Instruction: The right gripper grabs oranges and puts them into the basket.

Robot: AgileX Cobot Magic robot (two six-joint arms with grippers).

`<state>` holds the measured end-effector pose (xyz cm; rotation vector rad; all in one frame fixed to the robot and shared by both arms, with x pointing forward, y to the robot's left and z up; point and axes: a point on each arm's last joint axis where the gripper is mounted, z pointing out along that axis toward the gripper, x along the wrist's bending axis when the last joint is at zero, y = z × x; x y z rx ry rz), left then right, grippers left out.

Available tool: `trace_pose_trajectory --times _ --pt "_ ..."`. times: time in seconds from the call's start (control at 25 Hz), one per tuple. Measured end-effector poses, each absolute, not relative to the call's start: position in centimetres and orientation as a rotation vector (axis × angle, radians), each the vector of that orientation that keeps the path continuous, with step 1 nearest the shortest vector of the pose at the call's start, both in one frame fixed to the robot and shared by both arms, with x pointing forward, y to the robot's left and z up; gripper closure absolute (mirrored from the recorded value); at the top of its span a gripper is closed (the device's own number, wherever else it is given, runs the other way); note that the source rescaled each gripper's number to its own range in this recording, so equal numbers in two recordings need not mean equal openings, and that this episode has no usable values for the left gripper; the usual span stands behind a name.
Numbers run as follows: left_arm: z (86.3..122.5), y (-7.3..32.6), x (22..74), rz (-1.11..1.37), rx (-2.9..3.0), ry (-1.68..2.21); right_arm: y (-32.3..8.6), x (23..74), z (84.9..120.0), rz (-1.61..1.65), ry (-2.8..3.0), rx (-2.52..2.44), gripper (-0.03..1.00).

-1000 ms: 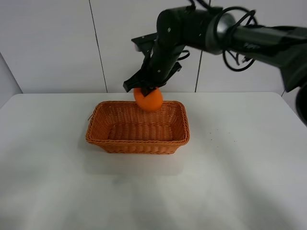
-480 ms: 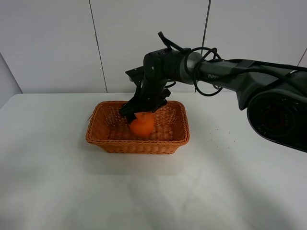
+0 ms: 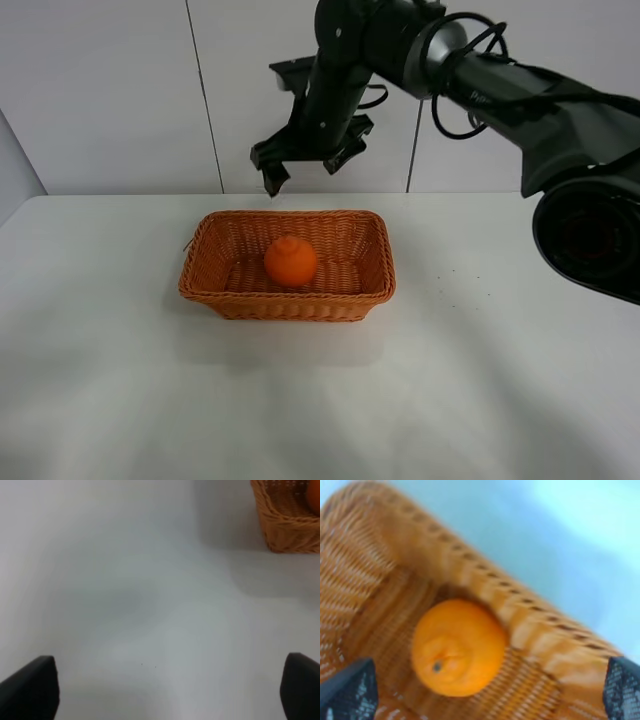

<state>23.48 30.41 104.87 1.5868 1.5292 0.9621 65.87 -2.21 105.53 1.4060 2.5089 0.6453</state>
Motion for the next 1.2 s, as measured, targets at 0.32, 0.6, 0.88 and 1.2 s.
trace_pose_trajectory --times 0.32,0.6,0.88,1.2 --pt "104.9 30.4 23.5 0.962 1.587 1.529 -12.4 70.9 105.5 0.579 2.319 1.644 -0.03" --pt "104.9 30.4 23.5 0.962 1.587 1.529 -25.5 73.7 104.6 0.469 2.085 1.897 -0.03" --pt "104.9 30.4 23.5 0.962 1.587 1.529 -30.7 73.9 104.6 0.486 1.977 2.017 -0.03" --pt "104.9 30.4 23.5 0.962 1.587 1.529 -28.4 73.1 106.8 0.542 2.006 1.952 -0.03"
